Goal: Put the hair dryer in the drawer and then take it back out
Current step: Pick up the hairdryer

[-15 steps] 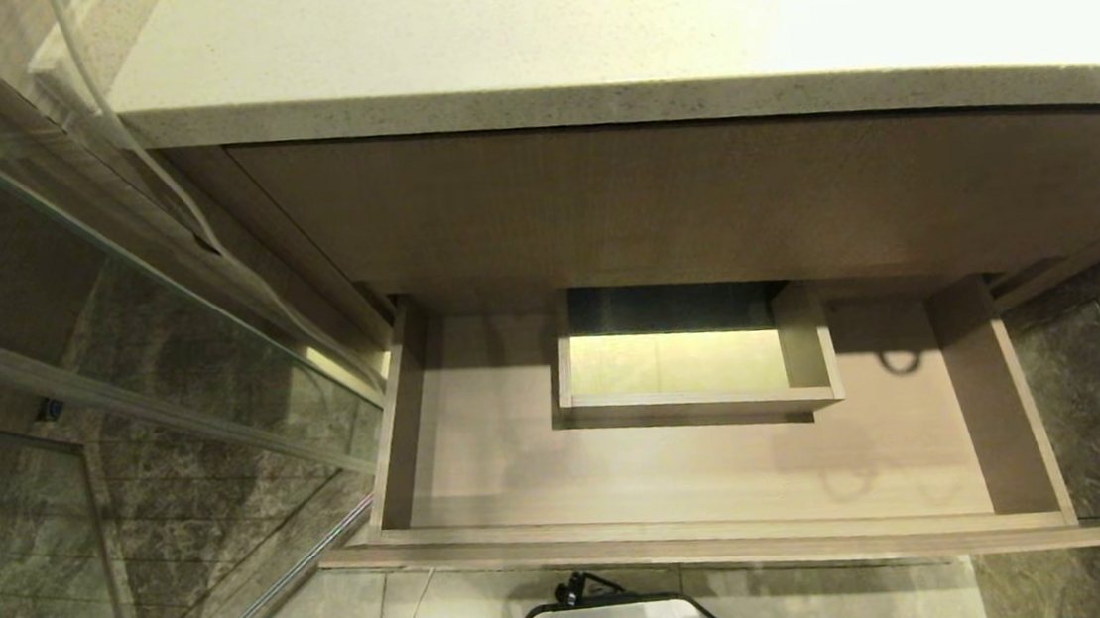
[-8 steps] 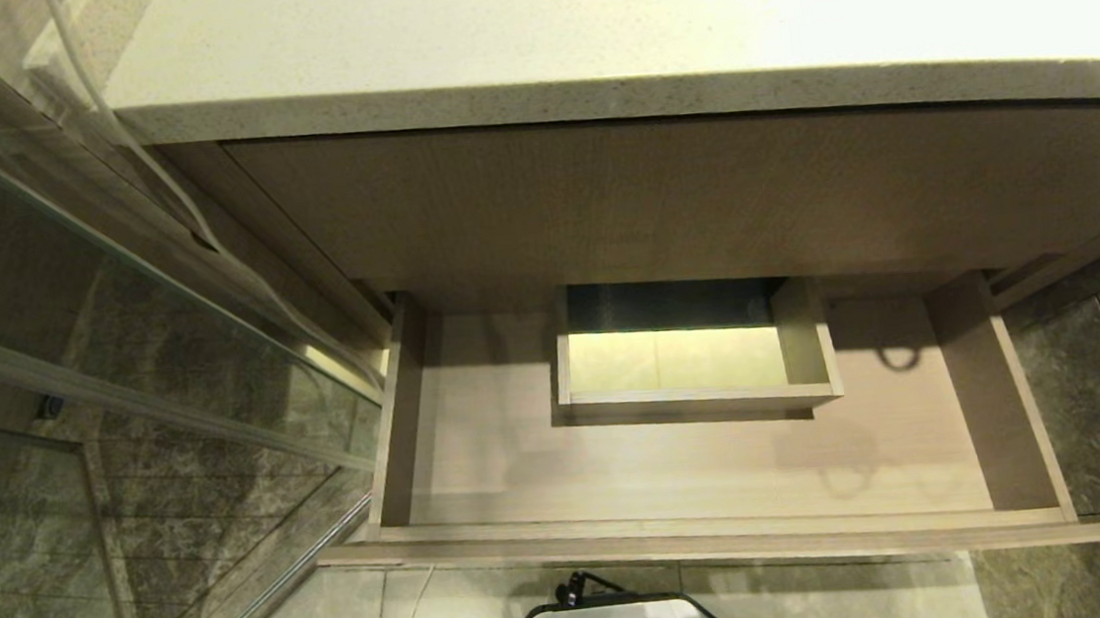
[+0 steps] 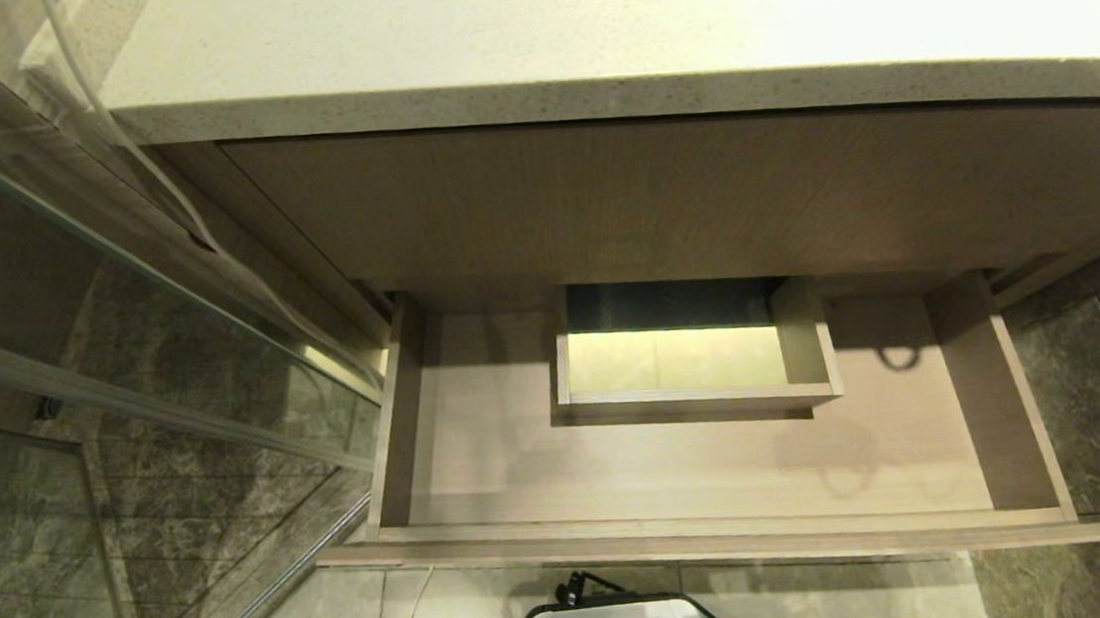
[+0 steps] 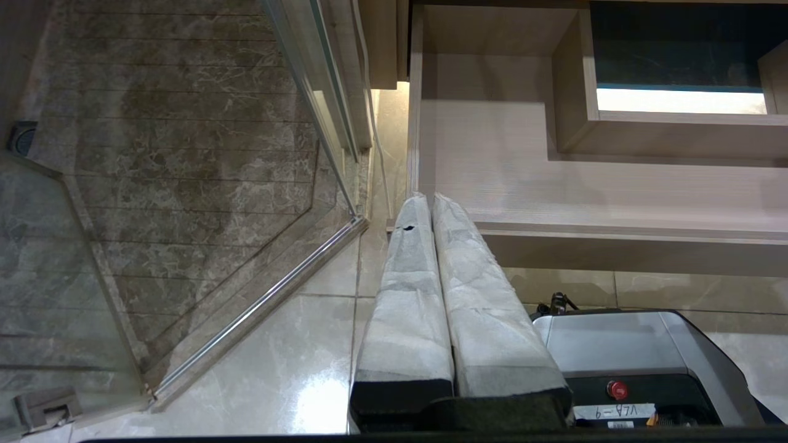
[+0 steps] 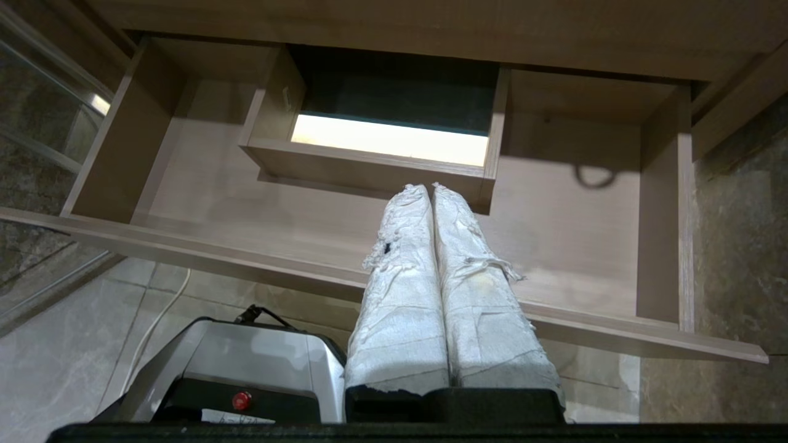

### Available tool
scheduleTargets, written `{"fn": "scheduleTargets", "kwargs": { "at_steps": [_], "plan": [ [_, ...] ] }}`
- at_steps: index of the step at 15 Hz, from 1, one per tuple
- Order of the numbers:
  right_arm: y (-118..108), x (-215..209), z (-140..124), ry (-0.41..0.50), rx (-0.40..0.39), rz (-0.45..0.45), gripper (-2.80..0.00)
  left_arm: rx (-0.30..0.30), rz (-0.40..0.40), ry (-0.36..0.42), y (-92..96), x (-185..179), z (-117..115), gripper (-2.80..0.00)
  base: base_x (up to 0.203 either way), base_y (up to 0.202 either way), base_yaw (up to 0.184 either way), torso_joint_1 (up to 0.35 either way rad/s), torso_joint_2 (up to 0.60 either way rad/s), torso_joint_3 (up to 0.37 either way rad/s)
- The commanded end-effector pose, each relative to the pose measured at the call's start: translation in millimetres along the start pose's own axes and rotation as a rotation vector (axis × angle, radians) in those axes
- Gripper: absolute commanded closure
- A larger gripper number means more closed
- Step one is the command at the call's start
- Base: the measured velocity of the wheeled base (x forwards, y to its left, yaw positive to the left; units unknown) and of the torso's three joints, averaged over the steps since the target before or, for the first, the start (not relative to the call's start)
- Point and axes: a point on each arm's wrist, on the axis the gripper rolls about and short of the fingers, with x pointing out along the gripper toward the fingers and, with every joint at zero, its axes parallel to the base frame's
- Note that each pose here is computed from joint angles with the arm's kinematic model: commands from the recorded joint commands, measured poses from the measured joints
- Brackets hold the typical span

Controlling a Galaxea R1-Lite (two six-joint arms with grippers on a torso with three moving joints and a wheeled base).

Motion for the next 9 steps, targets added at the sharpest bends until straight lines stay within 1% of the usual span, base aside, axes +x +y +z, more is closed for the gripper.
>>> {"fn": "scheduleTargets", "kwargs": {
  "at_steps": [1, 9],
  "plan": [
    [0.3, -1.0, -11.8, 0.000, 0.000, 0.000, 0.00, 0.000, 0.001, 0.001, 0.0, 0.1, -0.2, 0.00, 0.000, 0.000, 0.000, 0.000, 0.00, 0.000],
    [0.3, -1.0, -11.8, 0.000, 0.000, 0.000, 0.00, 0.000, 0.001, 0.001, 0.0, 0.0, -0.2, 0.00, 0.000, 0.000, 0.000, 0.000, 0.00, 0.000]
  ]
}}
